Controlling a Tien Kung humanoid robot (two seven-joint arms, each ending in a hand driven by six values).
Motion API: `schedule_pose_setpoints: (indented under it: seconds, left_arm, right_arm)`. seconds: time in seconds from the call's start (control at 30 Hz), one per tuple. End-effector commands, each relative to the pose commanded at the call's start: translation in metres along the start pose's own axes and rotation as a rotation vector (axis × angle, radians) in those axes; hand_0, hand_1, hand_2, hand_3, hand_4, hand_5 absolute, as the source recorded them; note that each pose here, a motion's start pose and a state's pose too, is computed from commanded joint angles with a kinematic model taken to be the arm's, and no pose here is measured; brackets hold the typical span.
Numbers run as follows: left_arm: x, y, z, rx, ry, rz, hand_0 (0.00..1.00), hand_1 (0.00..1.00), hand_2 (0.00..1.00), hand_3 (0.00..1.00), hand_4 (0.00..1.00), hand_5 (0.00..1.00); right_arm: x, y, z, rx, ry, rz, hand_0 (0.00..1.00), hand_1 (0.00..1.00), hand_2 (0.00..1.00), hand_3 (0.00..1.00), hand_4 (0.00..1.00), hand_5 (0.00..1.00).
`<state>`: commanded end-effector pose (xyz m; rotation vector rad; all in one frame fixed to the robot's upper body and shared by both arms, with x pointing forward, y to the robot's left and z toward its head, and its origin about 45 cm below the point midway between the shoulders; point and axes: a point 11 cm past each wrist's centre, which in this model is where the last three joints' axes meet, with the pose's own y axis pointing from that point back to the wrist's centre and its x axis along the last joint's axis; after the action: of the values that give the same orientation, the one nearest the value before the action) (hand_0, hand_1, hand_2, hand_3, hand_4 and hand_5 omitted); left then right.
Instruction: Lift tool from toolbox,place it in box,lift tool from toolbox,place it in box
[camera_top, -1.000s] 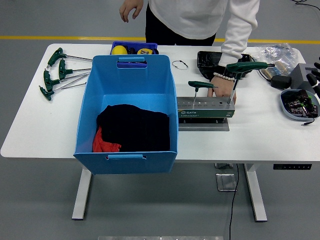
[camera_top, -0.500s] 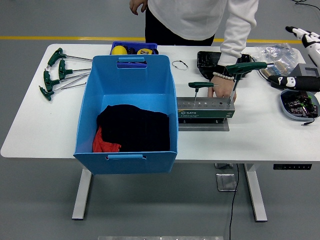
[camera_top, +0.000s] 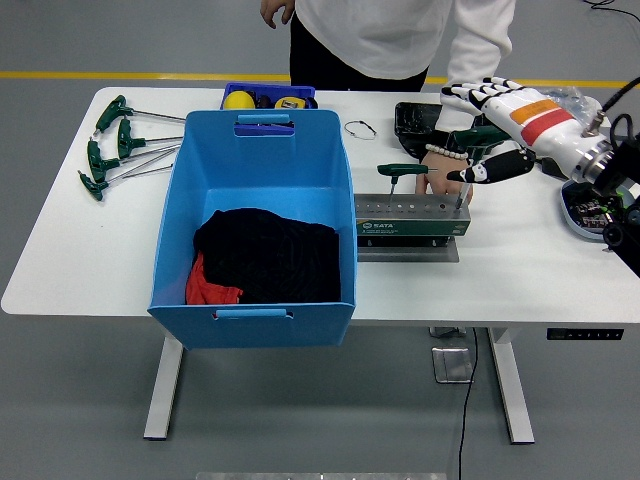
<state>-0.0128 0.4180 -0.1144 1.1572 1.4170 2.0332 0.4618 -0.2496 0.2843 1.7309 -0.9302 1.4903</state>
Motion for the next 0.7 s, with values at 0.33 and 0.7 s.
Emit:
schedule_pose_setpoints:
  seconds: [0.33, 0.7]
  left_arm:
    - [0.003, 0.0, 0.005, -0.027, -0.001, 0.012, 0.657, 0.657, 0.738, 0.809, 0.857, 0.796]
    - [0.002, 0.0, 0.008, -0.041, 0.001, 0.014, 0.657, 0.654, 0.737, 0.808, 0.858, 0.793]
  right_arm:
    - [-0.007, -0.026, 0.021, -0.088, 0.029, -0.055, 0.862, 0.738, 0.712, 0.744, 0.998, 0.521]
    - [-0.02, -0.025, 0.052, -0.202, 0.028, -0.115, 0.769, 0.659, 0.622, 0.66, 0.998, 0.586]
